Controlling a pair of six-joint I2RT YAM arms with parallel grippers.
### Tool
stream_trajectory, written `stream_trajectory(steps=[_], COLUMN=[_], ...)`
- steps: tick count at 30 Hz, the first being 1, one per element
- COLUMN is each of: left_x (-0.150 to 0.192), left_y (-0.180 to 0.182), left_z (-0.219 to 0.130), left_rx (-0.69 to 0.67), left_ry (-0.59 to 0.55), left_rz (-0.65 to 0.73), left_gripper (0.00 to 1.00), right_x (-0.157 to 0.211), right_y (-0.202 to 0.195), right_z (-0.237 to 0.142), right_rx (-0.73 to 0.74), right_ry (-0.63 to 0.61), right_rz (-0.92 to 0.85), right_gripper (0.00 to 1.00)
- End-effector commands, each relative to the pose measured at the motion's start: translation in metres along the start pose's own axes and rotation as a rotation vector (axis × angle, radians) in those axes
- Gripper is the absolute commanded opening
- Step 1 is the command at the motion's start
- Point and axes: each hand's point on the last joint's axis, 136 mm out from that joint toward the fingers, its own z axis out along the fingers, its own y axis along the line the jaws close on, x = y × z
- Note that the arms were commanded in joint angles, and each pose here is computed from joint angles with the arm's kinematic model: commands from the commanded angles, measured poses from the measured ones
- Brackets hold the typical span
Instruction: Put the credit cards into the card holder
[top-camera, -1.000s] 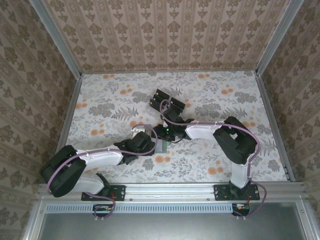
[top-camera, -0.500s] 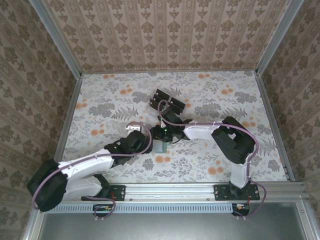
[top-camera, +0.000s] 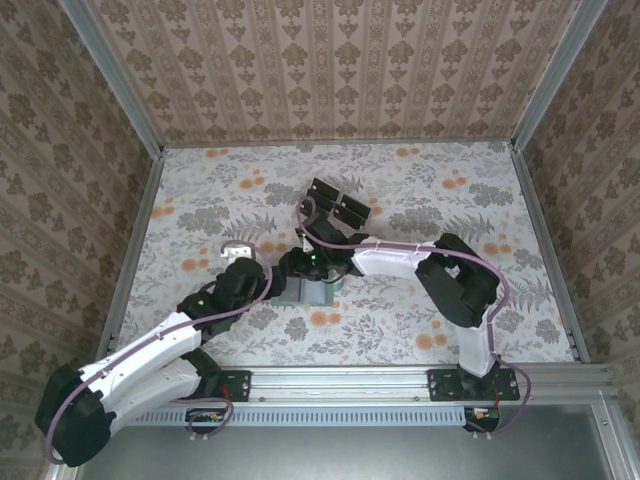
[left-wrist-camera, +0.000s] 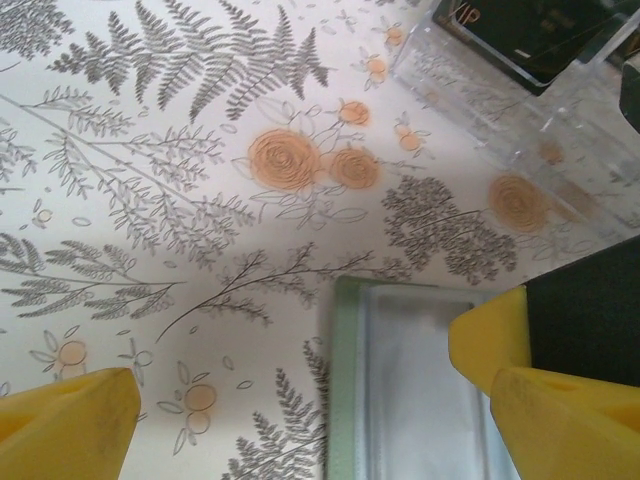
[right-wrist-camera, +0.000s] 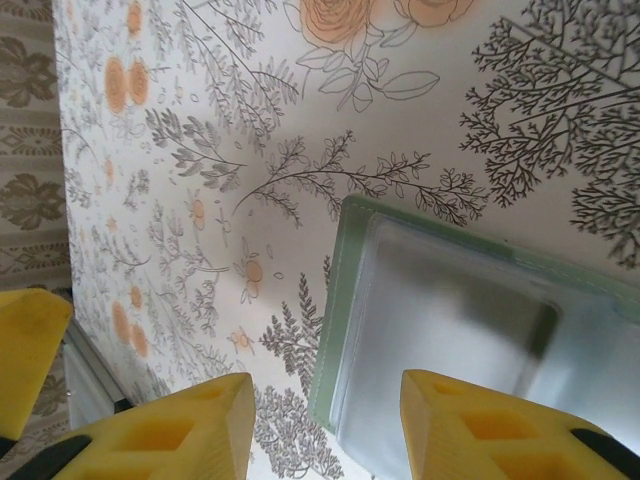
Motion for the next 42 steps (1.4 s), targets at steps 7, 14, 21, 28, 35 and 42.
stream_trajectory(steps=[7, 14, 21, 28, 35, 42], left_x=[0.011, 0.014, 0.015, 0.012, 0.004, 0.005], left_y=[0.004, 0.006, 0.007, 0.01, 0.015, 0.021], left_z=[0.002, 0.005, 0.012, 0.022, 0.027, 0.03], left_rx=[0.004, -0.009, -0.03, -0.067, -0.099, -0.117], left_ry=[0.03, 0.048, 0.083, 0.145, 0.166, 0.189], left_rz=[-0.017, -0.016, -0.011, 0.0, -0.008, -0.013], left_gripper=[1.0, 1.0, 1.0, 1.0, 1.0, 1.0], right_x=[0.004, -0.02, -0.077, -0.121, -0.144, -0.156], right_y=[0.006, 0.04, 0.024, -0.024, -0.039, -0.063], right_z=[0.021, -0.013, -0.101, -0.16, -0.166, -0.157], right_rx=[0.014, -0.072, 0.06, 0.349, 0.468, 0.605], right_ry=[0.031, -0.025, -0.17, -0.223, -0.168, -0.11], right_rz=[-0.02, -0.094, -0.195, -0.35, -0.499, -0.562], right_gripper=[0.44, 0.44, 0.44, 0.43, 0.4, 0.34])
